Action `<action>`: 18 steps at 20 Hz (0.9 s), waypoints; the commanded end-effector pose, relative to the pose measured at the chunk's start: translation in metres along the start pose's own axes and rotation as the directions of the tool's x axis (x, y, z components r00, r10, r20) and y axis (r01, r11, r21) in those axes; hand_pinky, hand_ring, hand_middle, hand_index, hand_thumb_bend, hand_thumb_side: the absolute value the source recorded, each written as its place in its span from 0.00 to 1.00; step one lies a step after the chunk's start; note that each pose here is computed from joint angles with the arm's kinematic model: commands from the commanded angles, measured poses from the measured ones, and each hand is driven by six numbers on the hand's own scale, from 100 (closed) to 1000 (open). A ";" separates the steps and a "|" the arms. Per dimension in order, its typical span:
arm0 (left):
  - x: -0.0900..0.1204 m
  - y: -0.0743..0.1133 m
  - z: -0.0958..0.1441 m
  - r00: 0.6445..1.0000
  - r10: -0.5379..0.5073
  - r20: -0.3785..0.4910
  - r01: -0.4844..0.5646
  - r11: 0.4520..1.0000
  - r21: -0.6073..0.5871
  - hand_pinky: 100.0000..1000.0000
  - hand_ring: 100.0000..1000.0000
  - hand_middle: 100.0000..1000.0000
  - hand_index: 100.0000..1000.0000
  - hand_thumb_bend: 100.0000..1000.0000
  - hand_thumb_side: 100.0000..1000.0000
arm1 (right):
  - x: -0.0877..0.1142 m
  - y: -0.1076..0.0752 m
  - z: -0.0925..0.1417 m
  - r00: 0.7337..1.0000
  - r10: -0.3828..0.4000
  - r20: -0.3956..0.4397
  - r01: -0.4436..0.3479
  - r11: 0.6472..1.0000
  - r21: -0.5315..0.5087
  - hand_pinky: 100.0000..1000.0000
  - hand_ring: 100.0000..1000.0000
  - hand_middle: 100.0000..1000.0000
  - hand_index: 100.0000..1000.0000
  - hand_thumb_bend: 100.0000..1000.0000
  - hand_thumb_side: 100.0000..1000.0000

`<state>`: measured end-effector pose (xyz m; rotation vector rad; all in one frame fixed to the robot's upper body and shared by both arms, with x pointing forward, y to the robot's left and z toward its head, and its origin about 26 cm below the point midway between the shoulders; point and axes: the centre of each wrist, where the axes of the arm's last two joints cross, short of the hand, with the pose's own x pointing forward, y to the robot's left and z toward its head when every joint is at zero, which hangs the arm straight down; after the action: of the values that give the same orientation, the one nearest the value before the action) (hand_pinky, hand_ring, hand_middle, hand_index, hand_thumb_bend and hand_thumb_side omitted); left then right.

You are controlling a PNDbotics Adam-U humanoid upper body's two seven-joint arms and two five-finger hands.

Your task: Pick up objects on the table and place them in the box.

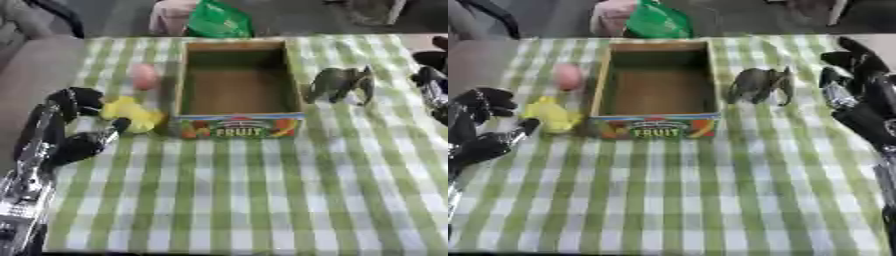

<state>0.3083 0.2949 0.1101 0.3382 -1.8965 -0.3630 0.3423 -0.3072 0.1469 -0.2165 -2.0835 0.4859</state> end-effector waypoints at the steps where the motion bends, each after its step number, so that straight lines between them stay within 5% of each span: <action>1: 0.007 0.008 -0.002 0.999 -0.024 0.025 0.024 1.000 0.008 0.63 0.61 0.46 0.61 0.57 0.06 | 0.009 -0.006 -0.004 0.999 0.021 0.027 -0.021 1.000 -0.001 0.78 0.91 0.76 0.96 0.00 0.36; 11: 0.010 0.014 -0.006 0.997 -0.064 0.037 0.063 0.998 0.015 0.63 0.62 0.47 0.62 0.57 0.06 | 0.009 -0.006 -0.004 0.999 0.025 0.027 -0.025 1.000 0.002 0.78 0.91 0.76 0.96 0.00 0.36; 18: 0.026 0.043 -0.024 0.944 -0.322 0.069 0.325 0.945 -0.042 0.63 0.62 0.49 0.65 0.61 0.07 | 0.008 -0.006 -0.004 0.999 0.027 0.024 -0.027 1.000 0.009 0.78 0.91 0.76 0.96 0.00 0.35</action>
<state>0.3187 0.3137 0.1435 0.5432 -1.8900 -0.5770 0.3422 -0.3071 0.1468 -0.2154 -2.0794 0.4896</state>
